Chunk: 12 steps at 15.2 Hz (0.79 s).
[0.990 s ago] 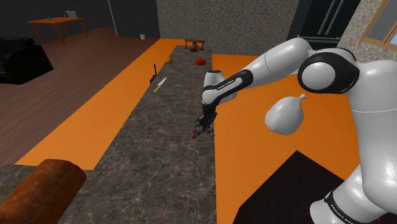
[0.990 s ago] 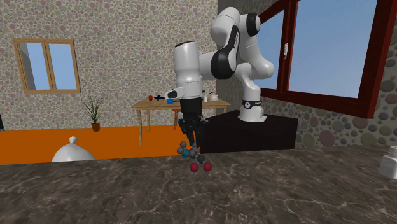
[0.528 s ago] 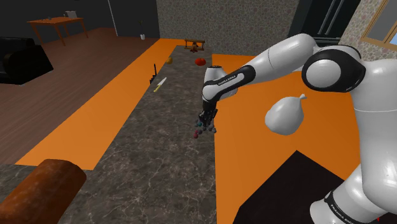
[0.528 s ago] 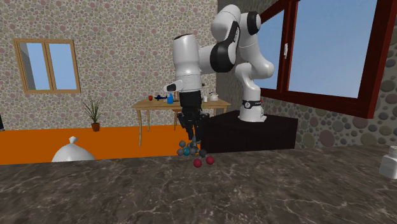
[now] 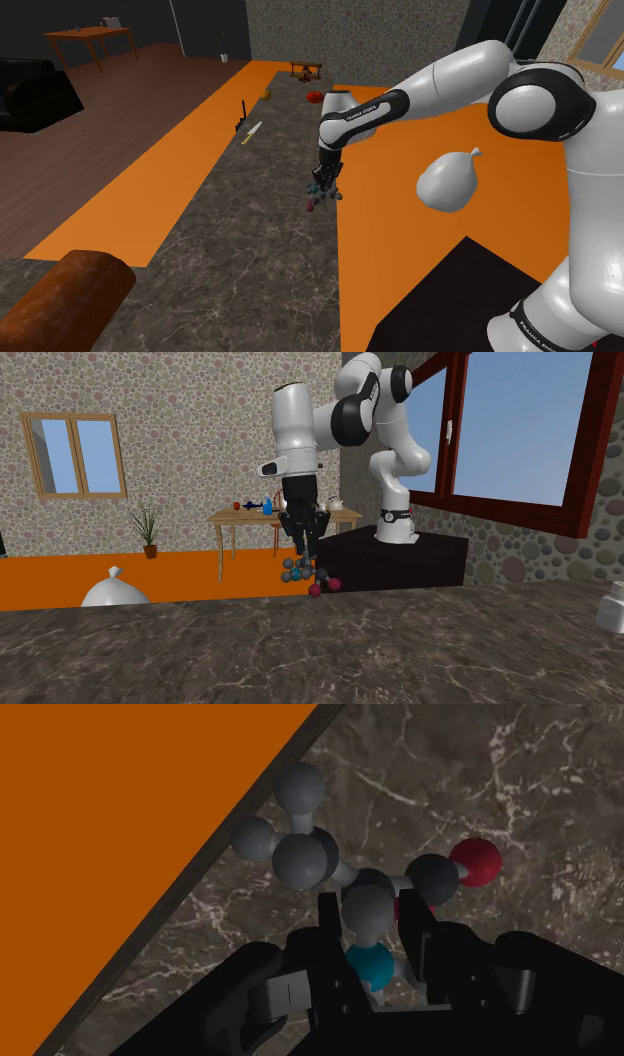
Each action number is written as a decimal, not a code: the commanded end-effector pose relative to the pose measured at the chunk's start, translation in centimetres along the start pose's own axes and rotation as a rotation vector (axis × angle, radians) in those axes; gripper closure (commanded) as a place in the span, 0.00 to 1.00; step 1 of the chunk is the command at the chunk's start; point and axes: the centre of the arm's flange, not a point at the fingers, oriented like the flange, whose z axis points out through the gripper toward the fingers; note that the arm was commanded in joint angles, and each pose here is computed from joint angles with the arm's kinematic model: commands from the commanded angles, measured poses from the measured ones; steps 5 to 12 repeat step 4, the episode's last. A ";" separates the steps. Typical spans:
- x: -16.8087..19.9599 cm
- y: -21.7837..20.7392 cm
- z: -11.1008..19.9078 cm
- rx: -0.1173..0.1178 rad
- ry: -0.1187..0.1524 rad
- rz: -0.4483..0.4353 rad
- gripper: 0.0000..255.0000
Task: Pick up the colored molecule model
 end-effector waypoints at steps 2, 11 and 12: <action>-0.1 -0.2 -1.6 0.000 0.000 0.000 1.00; 0.0 -0.2 -1.7 0.000 0.000 0.000 1.00; 0.0 -0.2 -1.7 0.000 0.000 0.000 1.00</action>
